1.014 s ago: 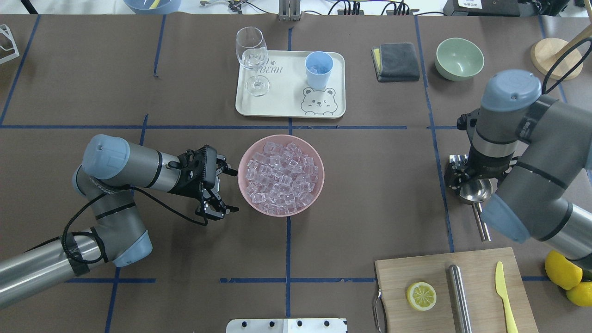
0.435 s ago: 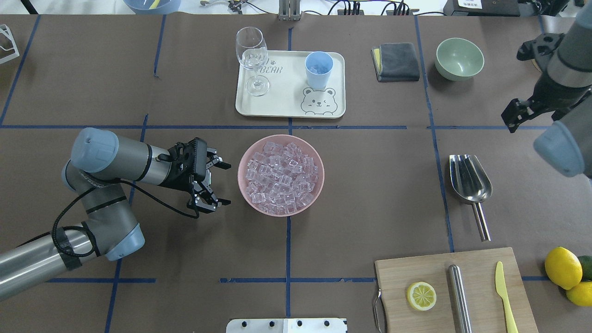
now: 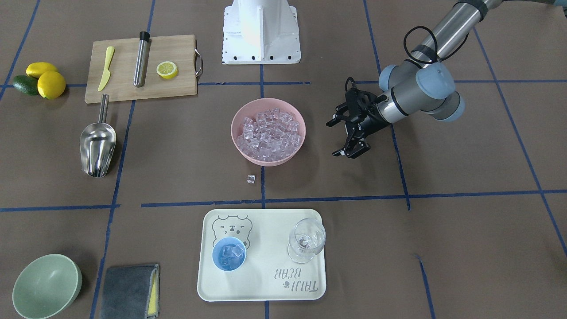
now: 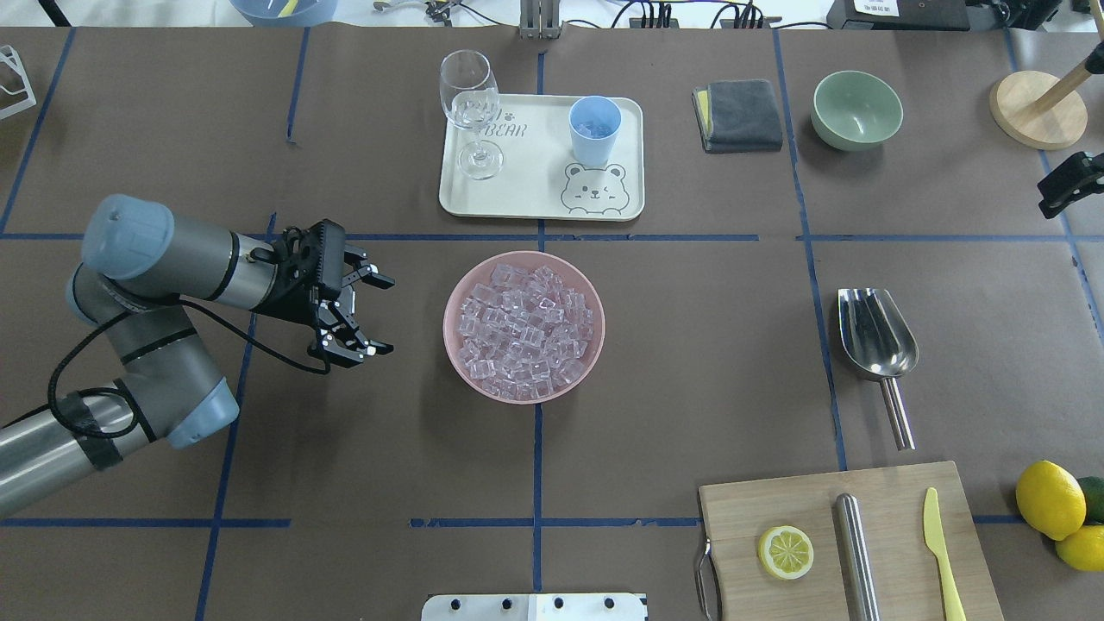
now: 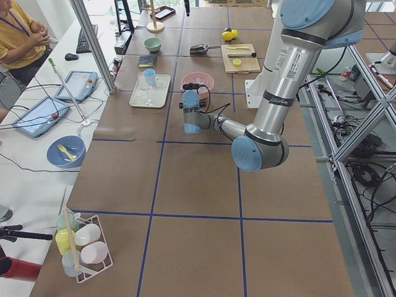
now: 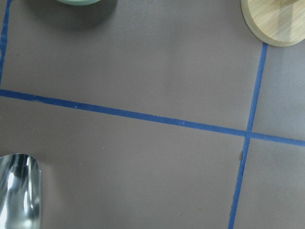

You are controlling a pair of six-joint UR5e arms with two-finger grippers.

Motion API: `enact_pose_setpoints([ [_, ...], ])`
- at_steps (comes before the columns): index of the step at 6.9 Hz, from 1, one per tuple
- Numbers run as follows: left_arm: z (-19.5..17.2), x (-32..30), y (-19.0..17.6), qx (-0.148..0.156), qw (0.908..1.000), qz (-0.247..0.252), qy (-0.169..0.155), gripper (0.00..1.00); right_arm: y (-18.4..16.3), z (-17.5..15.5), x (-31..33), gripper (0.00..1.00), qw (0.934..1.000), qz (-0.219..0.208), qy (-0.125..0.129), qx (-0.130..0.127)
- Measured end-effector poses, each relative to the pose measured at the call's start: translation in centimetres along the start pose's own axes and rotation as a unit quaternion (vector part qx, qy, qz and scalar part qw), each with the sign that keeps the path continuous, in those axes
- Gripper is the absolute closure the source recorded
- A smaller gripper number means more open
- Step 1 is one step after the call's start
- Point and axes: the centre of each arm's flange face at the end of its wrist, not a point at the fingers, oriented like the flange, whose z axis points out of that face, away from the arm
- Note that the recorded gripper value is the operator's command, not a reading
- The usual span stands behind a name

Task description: Put ice in cup with scoop

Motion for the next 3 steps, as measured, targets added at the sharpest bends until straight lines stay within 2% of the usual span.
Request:
enact_pose_setpoints([
  [1,-2.2,-1.8,1.2,-0.006,0.9998,-0.008,-0.016,0.0,2.0,0.9,2.5,0.0,0.9999,-0.002,-0.008,0.014],
  [3,-7.4,-6.1,4.2,-0.029,0.9959,-0.036,-0.078,0.0,6.5,2.2,7.6,0.0,0.9994,-0.002,-0.031,0.016],
])
